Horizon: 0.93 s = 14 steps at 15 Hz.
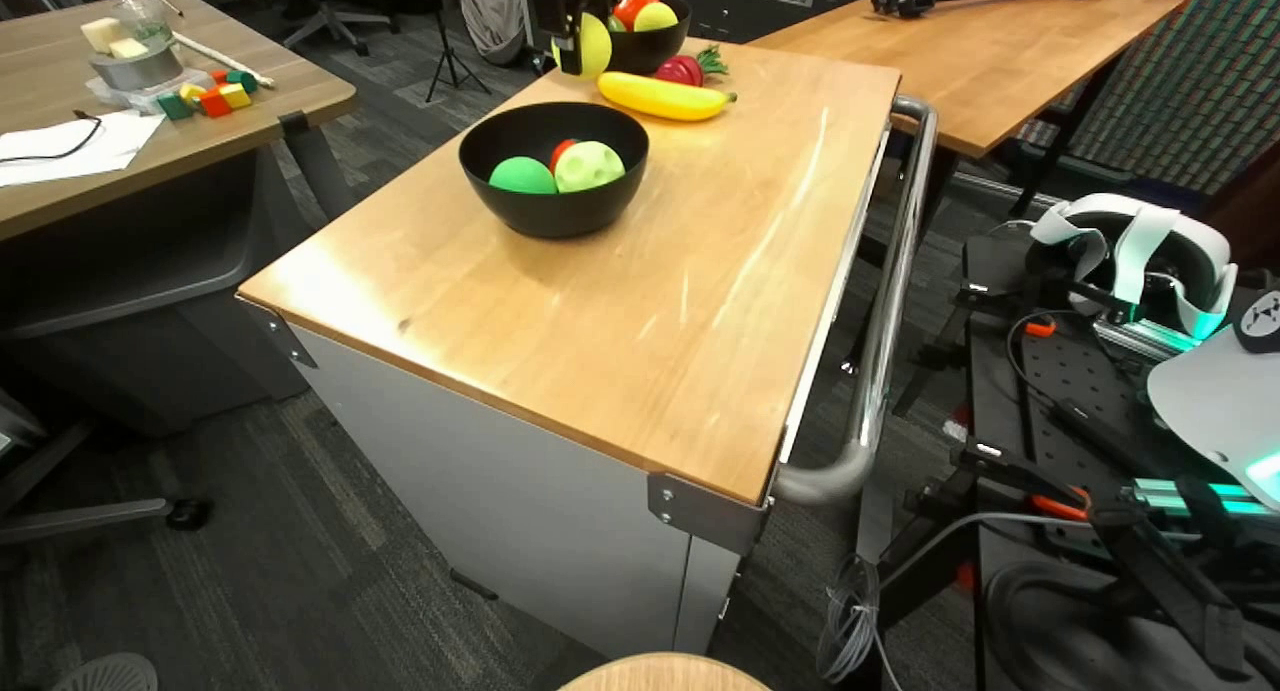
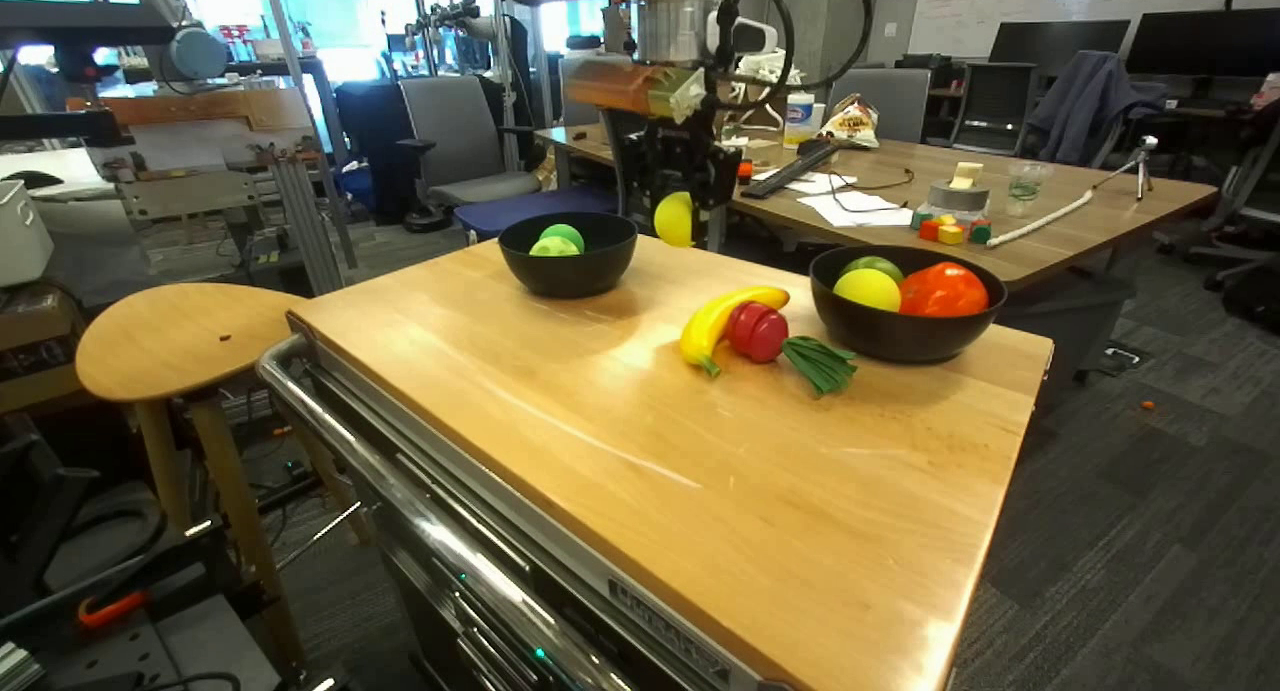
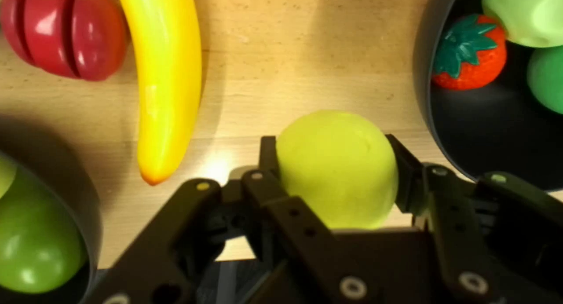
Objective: Remove all the plastic vegetables and fruits from the two bowls
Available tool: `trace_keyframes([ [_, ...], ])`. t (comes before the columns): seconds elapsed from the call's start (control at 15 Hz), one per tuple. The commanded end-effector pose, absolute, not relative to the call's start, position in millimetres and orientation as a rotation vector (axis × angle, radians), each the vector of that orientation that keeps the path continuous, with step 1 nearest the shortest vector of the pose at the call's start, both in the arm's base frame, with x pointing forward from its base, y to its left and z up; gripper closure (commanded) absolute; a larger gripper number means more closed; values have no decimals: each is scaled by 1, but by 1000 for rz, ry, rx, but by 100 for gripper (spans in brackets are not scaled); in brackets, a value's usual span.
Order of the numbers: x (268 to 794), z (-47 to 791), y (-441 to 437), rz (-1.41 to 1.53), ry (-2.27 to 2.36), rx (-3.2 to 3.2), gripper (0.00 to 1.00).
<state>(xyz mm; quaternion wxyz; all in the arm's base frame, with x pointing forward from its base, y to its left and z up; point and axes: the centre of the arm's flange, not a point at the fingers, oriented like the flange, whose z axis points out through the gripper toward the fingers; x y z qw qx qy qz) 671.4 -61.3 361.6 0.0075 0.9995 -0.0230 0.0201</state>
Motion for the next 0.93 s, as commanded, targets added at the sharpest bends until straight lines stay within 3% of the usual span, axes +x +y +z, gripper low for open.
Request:
trace_keyframes([
  [0.0,696,343,-67,-12,-158,3100,68],
  [0.4,696,325,-73,-103,-195,3064,68],
  [0.47,693,327,-72,-113,-190,3059,55],
  [0.53,689,332,-70,-122,-173,3048,18],
  [0.6,682,339,-66,-105,-153,3029,16],
  [0.73,669,356,-58,-78,-78,2999,2],
  [0.87,658,377,-46,-32,-10,2974,0],
])
